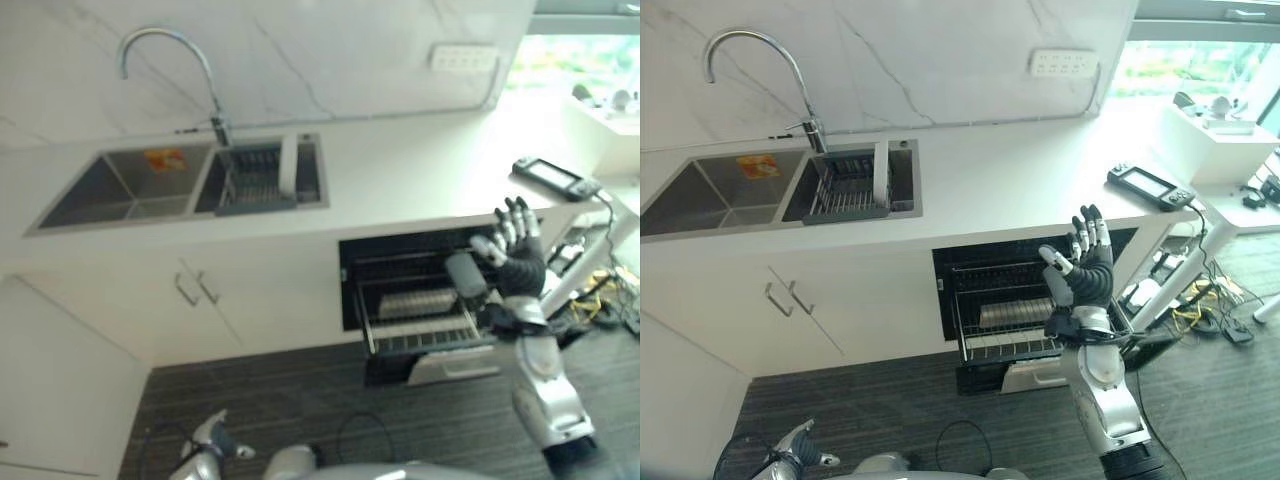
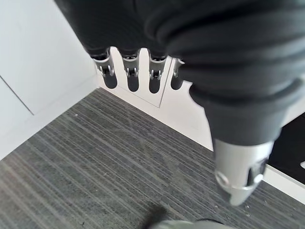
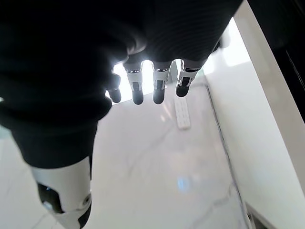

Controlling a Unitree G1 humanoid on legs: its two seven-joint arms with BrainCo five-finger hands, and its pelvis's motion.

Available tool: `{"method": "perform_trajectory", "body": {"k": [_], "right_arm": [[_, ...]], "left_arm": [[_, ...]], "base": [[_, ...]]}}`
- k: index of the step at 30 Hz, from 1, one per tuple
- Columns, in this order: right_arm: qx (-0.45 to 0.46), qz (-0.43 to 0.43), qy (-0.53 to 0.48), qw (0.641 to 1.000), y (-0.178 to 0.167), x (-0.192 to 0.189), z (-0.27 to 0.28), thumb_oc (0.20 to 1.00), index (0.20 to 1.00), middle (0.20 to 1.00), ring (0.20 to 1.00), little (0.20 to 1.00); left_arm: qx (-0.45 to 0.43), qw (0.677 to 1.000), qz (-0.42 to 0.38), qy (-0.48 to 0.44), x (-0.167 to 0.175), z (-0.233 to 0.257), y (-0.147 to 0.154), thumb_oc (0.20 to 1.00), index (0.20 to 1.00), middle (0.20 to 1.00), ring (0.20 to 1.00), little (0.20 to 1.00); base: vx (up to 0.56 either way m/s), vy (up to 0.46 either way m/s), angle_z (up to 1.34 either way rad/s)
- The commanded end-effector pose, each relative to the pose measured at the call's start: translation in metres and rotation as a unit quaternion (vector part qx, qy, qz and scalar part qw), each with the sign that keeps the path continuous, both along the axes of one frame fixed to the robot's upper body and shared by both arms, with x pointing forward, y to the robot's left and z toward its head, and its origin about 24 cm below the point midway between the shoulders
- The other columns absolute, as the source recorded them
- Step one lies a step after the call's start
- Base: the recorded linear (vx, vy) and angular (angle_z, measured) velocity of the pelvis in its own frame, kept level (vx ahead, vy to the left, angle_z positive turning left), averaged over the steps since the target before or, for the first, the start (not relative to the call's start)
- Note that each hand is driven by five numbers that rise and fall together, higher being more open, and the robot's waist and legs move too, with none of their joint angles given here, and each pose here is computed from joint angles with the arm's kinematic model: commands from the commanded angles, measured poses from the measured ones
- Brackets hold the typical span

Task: Place the dishes in the dishwasher.

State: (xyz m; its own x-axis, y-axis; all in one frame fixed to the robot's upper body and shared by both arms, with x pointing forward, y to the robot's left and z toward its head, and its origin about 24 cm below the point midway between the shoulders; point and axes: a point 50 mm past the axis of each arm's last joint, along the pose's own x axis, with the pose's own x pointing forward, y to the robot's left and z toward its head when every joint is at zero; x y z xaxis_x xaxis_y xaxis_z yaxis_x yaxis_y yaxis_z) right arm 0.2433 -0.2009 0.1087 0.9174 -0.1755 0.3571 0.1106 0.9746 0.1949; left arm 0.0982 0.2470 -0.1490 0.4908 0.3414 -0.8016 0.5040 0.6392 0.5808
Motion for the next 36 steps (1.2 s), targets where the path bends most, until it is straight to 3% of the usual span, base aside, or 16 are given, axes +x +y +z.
{"method": "perform_trajectory", "body": {"k": [1, 9, 13, 21, 26, 36], "right_arm": [[-0.028, 0.016, -0.081, 0.996, 0.005, 0.002, 0.037, 1.0, 1.0, 1.0, 1.0, 1.0], [0.002, 0.011, -0.061, 0.998, 0.0, -0.006, 0.032, 1.0, 1.0, 1.0, 1.0, 1.0], [0.004, 0.04, -0.061, 0.997, 0.012, -0.002, 0.025, 1.0, 1.0, 1.0, 1.0, 1.0], [0.011, 0.015, -0.062, 0.998, 0.002, -0.005, 0.023, 1.0, 1.0, 1.0, 1.0, 1.0], [-0.003, 0.017, -0.052, 0.999, -0.002, -0.006, 0.022, 1.0, 1.0, 1.0, 1.0, 1.0], [-0.021, 0.008, -0.03, 0.999, -0.005, -0.006, 0.015, 1.0, 1.0, 1.0, 1.0, 1.0]], "left_arm": [[-0.017, 0.998, 0.045, -0.032, 0.007, 0.001, -0.001, 1.0, 1.0, 1.0, 1.0, 1.0], [-0.001, 1.0, -0.008, -0.006, -0.001, 0.002, 0.006, 1.0, 1.0, 1.0, 1.0, 1.0], [-0.008, 1.0, 0.019, 0.003, -0.014, -0.001, 0.006, 1.0, 1.0, 1.0, 1.0, 1.0], [-0.008, 0.999, 0.048, 0.02, -0.021, -0.006, -0.001, 1.0, 1.0, 1.0, 1.0, 1.0], [-0.017, 0.991, 0.131, 0.001, -0.022, -0.005, 0.006, 1.0, 1.0, 1.0, 1.0, 1.0], [-0.023, 0.991, 0.129, 0.022, -0.035, -0.011, -0.001, 1.0, 1.0, 1.0, 1.0, 1.0]], "base": [[0.17, 0.433, -0.38], [0.13, 0.417, -0.49], [0.02, 0.178, -0.89], [0.19, -0.114, -0.12], [0.19, -0.214, 0.08], [0.24, 0.213, 0.05]]}}
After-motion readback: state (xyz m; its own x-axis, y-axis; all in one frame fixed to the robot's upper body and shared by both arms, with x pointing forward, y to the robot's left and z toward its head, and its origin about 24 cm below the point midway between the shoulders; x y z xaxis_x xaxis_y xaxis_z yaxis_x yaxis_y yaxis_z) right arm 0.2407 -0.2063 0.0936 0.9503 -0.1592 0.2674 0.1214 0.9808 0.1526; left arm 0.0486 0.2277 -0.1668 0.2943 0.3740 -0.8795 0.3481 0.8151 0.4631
